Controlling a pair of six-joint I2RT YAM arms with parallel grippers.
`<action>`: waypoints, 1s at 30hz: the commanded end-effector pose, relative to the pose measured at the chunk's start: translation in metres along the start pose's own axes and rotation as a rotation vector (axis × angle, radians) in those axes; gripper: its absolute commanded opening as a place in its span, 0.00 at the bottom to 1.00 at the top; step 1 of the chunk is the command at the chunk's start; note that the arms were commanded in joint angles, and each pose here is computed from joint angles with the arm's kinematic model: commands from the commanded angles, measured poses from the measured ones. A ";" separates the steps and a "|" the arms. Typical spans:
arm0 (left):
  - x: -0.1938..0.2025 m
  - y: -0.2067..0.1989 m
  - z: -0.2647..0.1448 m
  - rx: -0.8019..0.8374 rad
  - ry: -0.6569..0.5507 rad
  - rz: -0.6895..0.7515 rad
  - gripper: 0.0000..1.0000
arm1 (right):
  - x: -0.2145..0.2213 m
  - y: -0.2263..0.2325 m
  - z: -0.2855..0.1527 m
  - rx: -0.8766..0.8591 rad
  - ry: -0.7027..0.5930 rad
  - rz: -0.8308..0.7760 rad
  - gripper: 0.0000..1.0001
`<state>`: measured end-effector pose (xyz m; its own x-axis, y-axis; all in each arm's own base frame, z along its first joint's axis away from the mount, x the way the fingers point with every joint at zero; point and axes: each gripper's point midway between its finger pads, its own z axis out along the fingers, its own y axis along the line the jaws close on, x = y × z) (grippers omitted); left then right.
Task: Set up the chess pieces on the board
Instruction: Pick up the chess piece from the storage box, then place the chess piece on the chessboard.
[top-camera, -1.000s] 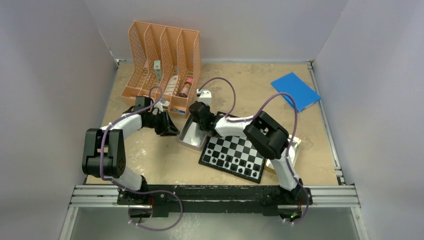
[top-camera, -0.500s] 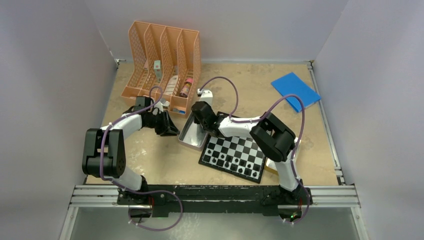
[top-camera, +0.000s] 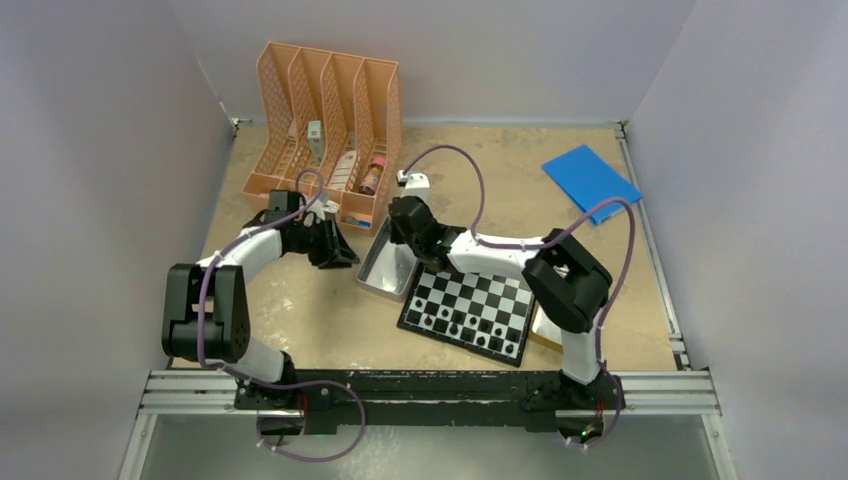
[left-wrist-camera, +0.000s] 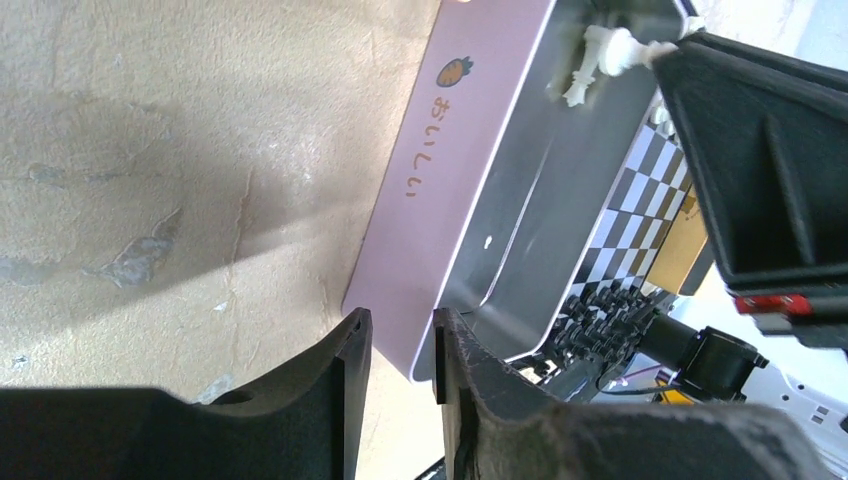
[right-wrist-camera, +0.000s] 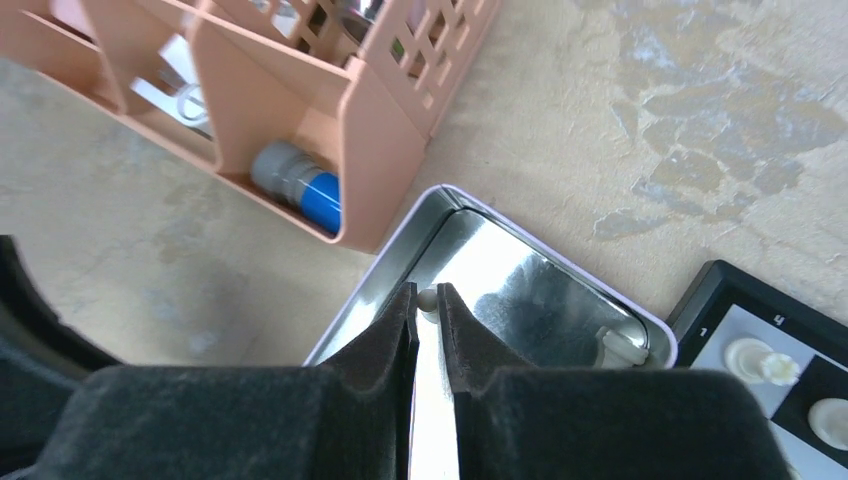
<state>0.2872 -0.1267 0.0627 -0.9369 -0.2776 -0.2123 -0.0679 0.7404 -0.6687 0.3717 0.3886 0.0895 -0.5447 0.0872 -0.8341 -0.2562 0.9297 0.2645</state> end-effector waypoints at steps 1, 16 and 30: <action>-0.024 -0.027 -0.015 0.047 -0.087 0.069 0.31 | -0.033 0.009 -0.027 -0.048 -0.052 0.013 0.11; -0.036 -0.045 -0.033 0.071 -0.150 0.149 0.53 | -0.049 -0.054 -0.090 0.140 -0.059 0.094 0.11; -0.020 -0.086 -0.052 0.293 -0.155 0.279 0.67 | -0.018 -0.152 -0.144 0.430 -0.050 0.244 0.12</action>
<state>0.3025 -0.1365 0.1415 -0.8587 -0.2396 -0.4531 0.1749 0.6940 -0.6984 0.3112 0.2310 0.1377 -0.5472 0.2533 -0.7977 0.0890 0.9653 0.2455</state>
